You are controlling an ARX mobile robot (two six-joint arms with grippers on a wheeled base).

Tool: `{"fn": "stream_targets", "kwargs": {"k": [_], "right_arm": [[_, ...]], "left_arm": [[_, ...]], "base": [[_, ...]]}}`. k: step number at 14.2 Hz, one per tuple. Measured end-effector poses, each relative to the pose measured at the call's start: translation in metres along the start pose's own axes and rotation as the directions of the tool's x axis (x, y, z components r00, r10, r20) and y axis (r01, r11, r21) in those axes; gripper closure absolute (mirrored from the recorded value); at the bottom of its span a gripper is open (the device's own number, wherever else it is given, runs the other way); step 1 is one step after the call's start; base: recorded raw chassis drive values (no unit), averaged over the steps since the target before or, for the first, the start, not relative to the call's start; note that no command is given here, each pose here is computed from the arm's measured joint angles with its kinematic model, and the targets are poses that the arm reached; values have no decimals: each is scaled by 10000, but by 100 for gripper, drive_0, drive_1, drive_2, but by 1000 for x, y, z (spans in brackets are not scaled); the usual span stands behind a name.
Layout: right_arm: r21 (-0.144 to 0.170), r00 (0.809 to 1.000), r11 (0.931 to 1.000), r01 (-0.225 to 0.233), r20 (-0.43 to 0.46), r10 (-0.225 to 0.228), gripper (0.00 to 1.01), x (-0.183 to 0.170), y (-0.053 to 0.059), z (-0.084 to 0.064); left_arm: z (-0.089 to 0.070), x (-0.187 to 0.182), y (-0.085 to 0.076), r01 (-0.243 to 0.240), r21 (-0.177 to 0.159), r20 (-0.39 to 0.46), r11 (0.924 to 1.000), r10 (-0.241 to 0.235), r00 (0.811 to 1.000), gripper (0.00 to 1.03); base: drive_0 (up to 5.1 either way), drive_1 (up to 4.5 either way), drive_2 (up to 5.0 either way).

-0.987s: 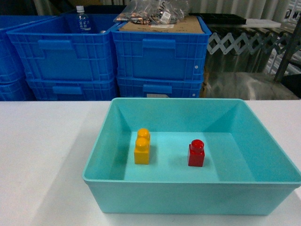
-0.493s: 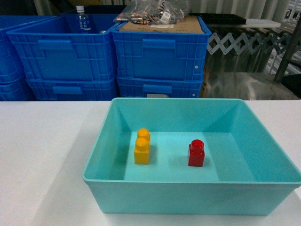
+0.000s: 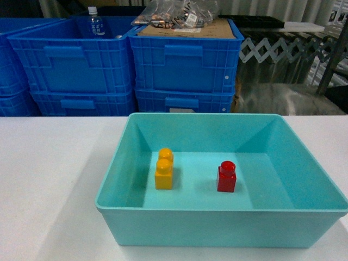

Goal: Pick red block from blue box to shelf

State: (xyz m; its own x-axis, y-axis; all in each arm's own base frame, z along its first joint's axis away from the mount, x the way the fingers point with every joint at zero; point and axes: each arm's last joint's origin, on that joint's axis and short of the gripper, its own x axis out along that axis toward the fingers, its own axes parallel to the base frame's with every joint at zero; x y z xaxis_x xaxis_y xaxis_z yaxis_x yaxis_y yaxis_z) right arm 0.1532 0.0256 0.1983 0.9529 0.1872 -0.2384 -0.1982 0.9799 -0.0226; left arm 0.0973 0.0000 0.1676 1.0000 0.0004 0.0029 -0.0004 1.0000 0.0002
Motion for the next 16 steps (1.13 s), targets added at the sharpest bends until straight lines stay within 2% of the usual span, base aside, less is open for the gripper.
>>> {"fn": "stream_targets", "kwargs": {"k": [1, 2, 4, 6, 7, 9, 10, 14, 15, 16], "right_arm": [[14, 9982, 9996, -269, -536, 269, 3, 18, 4, 10], [167, 9891, 9973, -715, -1275, 731, 3, 42, 9, 19], [334, 9658, 9912, -1279, -2233, 1321, 3, 88, 26, 32], [595, 9334, 9843, -1663, -3124, 1766, 3, 133, 45, 38], [695, 9108, 9811, -1807, -3645, 1936, 3, 160, 56, 35], [506, 8837, 9827, -1783, -4310, 1826, 3, 197, 72, 23], [316, 8713, 9852, -1684, -4625, 1638, 3, 212, 78, 16], [-168, 8350, 9927, -1195, -5426, 914, 3, 261, 90, -8], [-412, 8184, 9951, -893, -5725, 498, 3, 278, 92, -21], [-691, 7738, 9961, -549, -6335, -13, 7, 297, 94, -49]], "left_arm": [[0, 0, 0, 0, 0, -4, 10000, 0, 10000, 5], [0, 0, 0, 0, 0, 0, 10000, 0, 10000, 5], [0, 0, 0, 0, 0, -4, 10000, 0, 10000, 5], [0, 0, 0, -4, 0, 0, 10000, 4, 10000, 5], [0, 0, 0, 0, 0, -4, 10000, 0, 10000, 5], [0, 0, 0, 0, 0, 0, 10000, 0, 10000, 5], [0, 0, 0, -4, 0, -4, 10000, 4, 10000, 5], [0, 0, 0, -4, 0, 0, 10000, 4, 10000, 5], [0, 0, 0, -4, 0, 0, 10000, 4, 10000, 5], [0, 0, 0, -4, 0, 0, 10000, 4, 10000, 5]], "base": [[0, 0, 0], [0, 0, 0], [0, 0, 0], [0, 0, 0], [0, 0, 0], [0, 0, 0], [0, 0, 0], [0, 0, 0], [0, 0, 0], [0, 0, 0]]}}
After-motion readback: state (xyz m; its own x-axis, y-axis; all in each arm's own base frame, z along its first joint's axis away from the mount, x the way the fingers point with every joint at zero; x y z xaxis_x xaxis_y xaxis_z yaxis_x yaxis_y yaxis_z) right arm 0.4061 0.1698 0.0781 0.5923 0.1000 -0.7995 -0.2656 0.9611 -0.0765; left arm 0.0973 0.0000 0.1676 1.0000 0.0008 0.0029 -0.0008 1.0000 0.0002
